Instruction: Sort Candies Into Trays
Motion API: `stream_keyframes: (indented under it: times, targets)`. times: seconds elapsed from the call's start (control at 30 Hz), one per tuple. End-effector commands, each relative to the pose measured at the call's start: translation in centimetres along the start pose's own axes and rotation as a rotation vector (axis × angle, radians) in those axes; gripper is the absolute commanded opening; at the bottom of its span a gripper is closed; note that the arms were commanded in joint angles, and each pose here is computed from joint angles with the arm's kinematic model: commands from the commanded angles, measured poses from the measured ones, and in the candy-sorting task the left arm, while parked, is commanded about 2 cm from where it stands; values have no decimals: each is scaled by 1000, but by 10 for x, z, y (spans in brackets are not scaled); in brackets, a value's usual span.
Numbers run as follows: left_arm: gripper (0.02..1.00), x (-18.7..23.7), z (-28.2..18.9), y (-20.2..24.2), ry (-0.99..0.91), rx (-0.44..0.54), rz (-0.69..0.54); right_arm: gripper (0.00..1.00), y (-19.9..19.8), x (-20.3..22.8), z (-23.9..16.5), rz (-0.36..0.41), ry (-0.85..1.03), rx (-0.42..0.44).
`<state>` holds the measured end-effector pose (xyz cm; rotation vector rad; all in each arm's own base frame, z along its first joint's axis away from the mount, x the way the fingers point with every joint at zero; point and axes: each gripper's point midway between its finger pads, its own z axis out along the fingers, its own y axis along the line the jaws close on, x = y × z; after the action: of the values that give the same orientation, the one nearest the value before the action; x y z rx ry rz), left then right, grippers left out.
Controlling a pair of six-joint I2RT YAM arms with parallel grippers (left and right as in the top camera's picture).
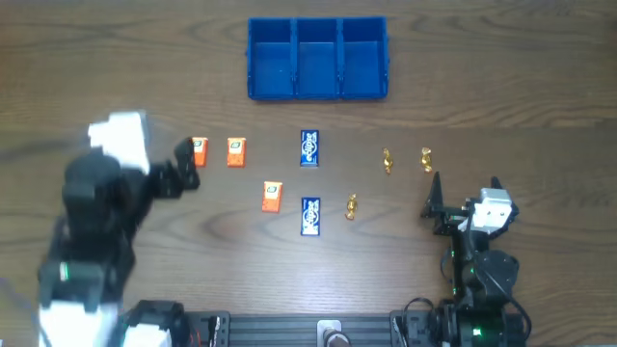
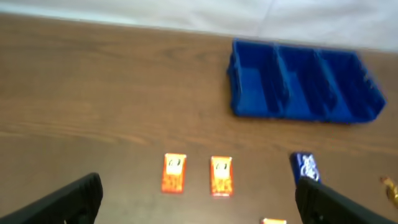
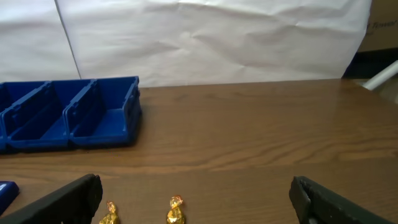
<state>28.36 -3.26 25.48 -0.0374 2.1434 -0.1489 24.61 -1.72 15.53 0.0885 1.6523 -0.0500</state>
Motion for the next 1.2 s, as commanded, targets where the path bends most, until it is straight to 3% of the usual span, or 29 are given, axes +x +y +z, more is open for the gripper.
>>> stream_keyframes:
  times: [0.03,0.3,0.7,1.2]
  targets:
    - [1000,-2,75,1,262,-30,106,998,-1,2,0,-12,7,7]
    - [989,65,150,26,557,-71,96,998,-1,2,0,-12,7,7]
    - [969,135,190,41,773,-42,82,998,-1,2,0,-12,7,7]
    - [890,155,206,45,812,-47,81,998,-1,2,0,-12,7,7]
